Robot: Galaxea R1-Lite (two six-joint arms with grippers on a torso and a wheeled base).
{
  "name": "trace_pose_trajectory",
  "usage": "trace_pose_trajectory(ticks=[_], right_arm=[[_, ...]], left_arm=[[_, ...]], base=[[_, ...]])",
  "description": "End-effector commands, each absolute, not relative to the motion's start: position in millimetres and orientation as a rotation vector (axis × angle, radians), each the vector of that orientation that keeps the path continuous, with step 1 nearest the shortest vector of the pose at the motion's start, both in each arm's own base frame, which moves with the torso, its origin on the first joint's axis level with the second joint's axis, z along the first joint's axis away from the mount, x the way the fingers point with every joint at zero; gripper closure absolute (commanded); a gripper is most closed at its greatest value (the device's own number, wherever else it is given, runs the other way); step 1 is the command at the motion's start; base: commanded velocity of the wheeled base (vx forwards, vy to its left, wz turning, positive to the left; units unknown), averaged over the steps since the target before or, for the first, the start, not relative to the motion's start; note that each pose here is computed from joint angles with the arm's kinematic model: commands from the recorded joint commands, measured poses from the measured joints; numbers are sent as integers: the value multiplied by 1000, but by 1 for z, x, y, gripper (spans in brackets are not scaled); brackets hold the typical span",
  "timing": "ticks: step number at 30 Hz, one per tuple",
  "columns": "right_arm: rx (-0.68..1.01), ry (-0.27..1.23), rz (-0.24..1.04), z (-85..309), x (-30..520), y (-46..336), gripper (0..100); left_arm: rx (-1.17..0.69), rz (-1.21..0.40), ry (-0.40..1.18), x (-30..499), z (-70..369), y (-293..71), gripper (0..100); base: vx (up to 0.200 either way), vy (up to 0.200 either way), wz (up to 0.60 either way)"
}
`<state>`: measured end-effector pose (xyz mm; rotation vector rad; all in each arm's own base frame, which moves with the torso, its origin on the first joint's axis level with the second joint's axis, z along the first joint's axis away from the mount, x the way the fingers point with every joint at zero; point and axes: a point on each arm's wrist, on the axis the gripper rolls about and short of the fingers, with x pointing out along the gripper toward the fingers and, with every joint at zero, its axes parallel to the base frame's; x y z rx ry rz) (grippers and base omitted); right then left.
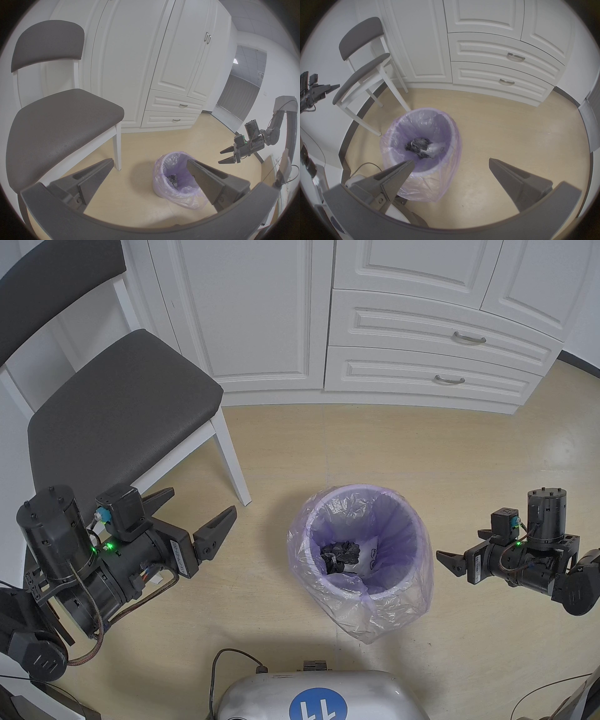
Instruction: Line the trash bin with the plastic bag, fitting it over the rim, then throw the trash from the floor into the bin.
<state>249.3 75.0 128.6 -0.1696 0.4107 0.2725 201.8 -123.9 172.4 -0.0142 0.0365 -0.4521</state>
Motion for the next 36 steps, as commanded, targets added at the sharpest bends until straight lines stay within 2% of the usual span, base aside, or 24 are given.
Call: trace_pose_trajectory(ticks=[1, 9, 23, 36], right_arm=[[-166, 452, 264, 119, 253, 66, 0], [-236, 534, 288, 95, 258, 63, 0], [-252, 647, 308, 59, 274, 70, 0], [-174, 619, 298, 7, 308, 85, 0]], left_arm=[[-15, -451, 35, 202, 173, -124, 0], [-13, -450, 41, 202, 171, -124, 0], [-12, -450, 44, 203, 171, -124, 0], [-13, -443, 42, 206, 171, -124, 0]], base=[[0, 0, 0], [0, 0, 0], [0, 0, 0], [0, 0, 0]])
